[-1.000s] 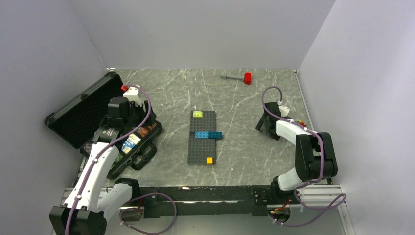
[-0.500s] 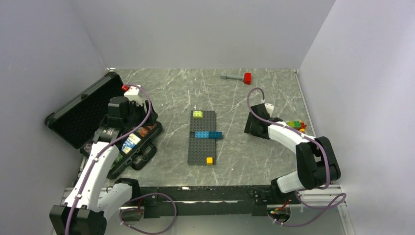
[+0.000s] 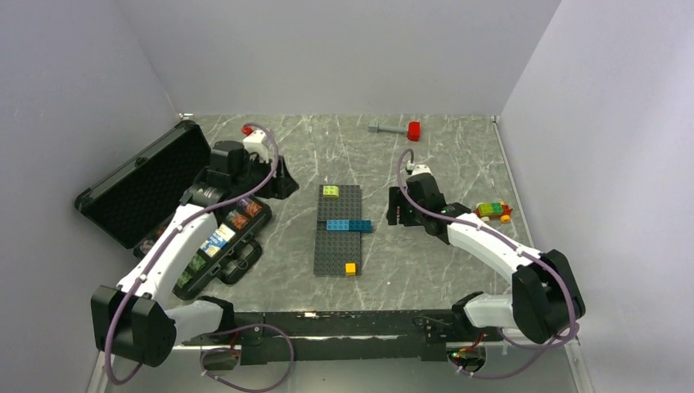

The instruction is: Pack up texas hold em set

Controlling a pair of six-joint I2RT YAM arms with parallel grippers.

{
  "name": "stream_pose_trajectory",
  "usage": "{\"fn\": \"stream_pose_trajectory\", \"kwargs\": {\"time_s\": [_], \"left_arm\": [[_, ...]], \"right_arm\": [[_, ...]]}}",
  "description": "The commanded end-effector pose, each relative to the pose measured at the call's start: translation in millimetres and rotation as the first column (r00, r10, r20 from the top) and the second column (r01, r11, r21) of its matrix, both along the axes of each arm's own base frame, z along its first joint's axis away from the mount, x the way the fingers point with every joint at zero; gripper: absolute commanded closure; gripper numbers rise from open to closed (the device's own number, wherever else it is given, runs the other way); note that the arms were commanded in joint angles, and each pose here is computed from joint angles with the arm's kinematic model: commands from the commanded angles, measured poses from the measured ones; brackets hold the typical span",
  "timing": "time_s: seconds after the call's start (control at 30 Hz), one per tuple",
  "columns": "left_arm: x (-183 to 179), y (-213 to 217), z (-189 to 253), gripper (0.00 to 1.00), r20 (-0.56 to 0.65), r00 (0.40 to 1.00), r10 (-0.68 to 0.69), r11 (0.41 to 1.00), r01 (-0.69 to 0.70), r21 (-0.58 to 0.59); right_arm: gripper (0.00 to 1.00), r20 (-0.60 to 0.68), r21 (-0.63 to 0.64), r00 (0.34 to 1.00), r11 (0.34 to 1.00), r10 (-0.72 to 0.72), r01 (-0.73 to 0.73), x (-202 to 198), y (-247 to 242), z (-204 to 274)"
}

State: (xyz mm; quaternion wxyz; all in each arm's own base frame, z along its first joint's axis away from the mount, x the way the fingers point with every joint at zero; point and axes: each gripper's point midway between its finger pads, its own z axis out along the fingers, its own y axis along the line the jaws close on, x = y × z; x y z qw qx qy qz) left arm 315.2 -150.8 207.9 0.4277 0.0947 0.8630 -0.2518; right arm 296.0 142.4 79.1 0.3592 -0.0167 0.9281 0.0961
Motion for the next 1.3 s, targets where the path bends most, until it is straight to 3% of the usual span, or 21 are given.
{"fn": "stream_pose_trajectory", "kwargs": {"time_s": [0.0,0.23,0.53,0.8,1.1,1.27], "left_arm": [[3.7,-49.9,35.0,0.29,0.068,0.983,-0.169,0.975,0.177,-0.132],[-16.9,-94.6,19.5,0.28,-0.002,0.935,-0.356,0.904,0.344,-0.255],[-56.0,-141.3,16.1,0.28,-0.035,0.813,-0.581,0.749,0.517,-0.414],[-60.4,-147.4,-10.2,0.29,-0.147,0.794,-0.59,0.77,0.499,-0.396],[-71.0,-158.0,-18.2,0.33,-0.192,0.755,-0.627,0.744,0.507,-0.436],[-75.2,-161.4,-19.3,0.5,-0.207,0.736,-0.644,0.725,0.502,-0.472]], "right_arm": [[0.58,0.116,0.06,0.973,0.977,0.198,-0.206,-0.3,40.6,32.5],[0.58,0.251,0.081,0.882,0.9,0.398,-0.429,-27.5,86.2,60.6],[0.59,0.372,0.022,0.763,0.817,0.529,-0.577,-49.8,124.3,86.7],[0.61,0.411,-0.012,0.726,0.799,0.552,-0.601,-53.5,138.4,100.9],[0.62,0.436,-0.026,0.709,0.796,0.554,-0.605,-59.1,143.8,108.8],[0.62,0.463,-0.027,0.698,0.796,0.547,-0.605,-58.2,148.8,115.6]]}}
